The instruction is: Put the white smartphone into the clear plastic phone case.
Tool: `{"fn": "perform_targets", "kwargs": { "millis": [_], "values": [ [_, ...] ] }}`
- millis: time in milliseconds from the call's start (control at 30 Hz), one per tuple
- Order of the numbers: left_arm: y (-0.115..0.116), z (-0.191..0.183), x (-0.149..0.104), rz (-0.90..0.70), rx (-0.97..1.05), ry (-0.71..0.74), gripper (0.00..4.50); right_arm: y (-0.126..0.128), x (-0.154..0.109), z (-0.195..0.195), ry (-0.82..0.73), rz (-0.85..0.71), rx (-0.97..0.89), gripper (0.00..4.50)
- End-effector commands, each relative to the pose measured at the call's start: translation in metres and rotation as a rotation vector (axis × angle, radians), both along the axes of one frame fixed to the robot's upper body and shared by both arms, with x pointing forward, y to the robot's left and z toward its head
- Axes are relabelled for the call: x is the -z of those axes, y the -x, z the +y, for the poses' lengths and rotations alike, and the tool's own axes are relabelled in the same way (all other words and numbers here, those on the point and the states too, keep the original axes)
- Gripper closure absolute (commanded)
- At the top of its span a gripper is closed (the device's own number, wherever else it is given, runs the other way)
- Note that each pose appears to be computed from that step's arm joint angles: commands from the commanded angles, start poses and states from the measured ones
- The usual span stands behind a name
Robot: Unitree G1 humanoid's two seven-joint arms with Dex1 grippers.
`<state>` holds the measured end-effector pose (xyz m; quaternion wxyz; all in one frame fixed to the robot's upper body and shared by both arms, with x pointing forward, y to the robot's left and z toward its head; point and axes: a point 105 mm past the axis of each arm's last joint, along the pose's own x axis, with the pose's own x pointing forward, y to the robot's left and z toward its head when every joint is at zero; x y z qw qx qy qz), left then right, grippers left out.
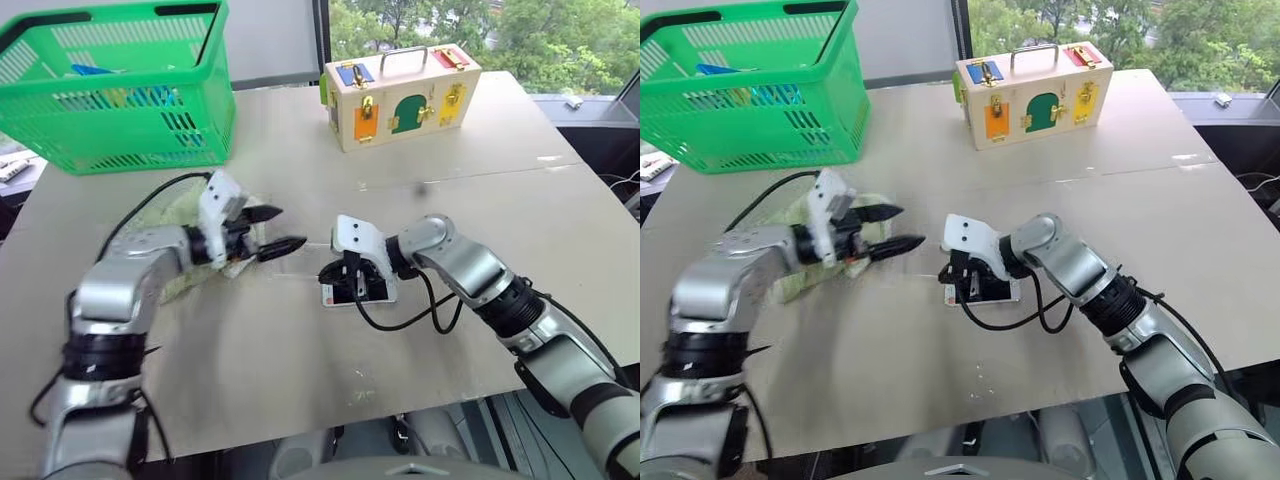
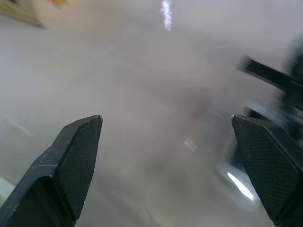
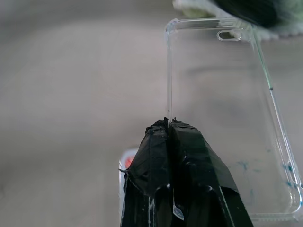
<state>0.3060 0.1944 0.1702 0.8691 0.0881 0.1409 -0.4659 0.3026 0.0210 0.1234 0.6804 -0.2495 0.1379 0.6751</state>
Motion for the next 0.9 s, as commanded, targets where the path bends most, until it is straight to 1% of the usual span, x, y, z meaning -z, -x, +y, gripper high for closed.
{"fn": "perform_targets", "kwargs": {
  "millis": [33, 167, 267, 333, 433, 467, 500, 567, 633, 733, 800, 867, 900],
  "values": [
    [0.013, 0.003, -0.009, -0.033, 0.075, -0.058, 0.0, -0.001, -0.015, 0.005, -0.029, -0.052, -0.045, 4.43],
    [0.008, 0.005, -0.002, -0.048, 0.067, -0.097, 0.0, -0.005, -0.009, 0.016, -0.03, -0.072, -0.056, 4.43],
    [0.011, 0.0, 0.01, -0.059, 0.117, -0.154, 0.0, -0.017, 0.001, 0.022, -0.016, -0.105, -0.025, 4.43],
    [0.015, -0.002, 0.014, -0.058, 0.147, -0.174, 0.0, -0.024, 0.0, 0.019, -0.027, -0.086, -0.006, 4.43],
    [0.017, -0.003, 0.022, -0.058, 0.186, -0.208, 0.0, -0.029, -0.012, 0.012, -0.07, -0.097, -0.008, 3.49],
    [0.017, -0.003, 0.023, -0.062, 0.194, -0.218, 0.0, -0.031, -0.015, 0.01, -0.072, -0.119, -0.006, 3.05],
    [0.016, -0.004, 0.025, -0.064, 0.203, -0.226, 0.0, -0.033, -0.018, 0.007, -0.071, -0.154, -0.001, 2.5],
    [0.016, -0.006, 0.027, -0.067, 0.23, -0.24, 0.0, -0.033, -0.023, 0.002, -0.082, -0.173, -0.001, 1.51],
    [0.016, -0.009, 0.032, -0.073, 0.277, -0.269, 0.0, -0.026, -0.033, -0.008, -0.104, -0.171, -0.023, 1.51],
    [0.01, -0.016, 0.035, -0.08, 0.326, -0.28, 0.0, -0.004, -0.046, -0.027, -0.134, -0.161, -0.067, 1.51],
    [0.006, -0.017, 0.038, -0.081, 0.345, -0.297, 0.52, 0.007, -0.049, -0.036, -0.143, -0.152, -0.065, 1.46],
    [-0.001, -0.019, 0.046, -0.079, 0.377, -0.335, 1.03, 0.025, -0.05, -0.054, -0.153, -0.152, -0.058, 1.46],
    [-0.004, -0.021, 0.051, -0.08, 0.393, -0.353, 1.46, 0.031, -0.05, -0.061, -0.154, -0.161, -0.045, 1.46]
  ]
}}
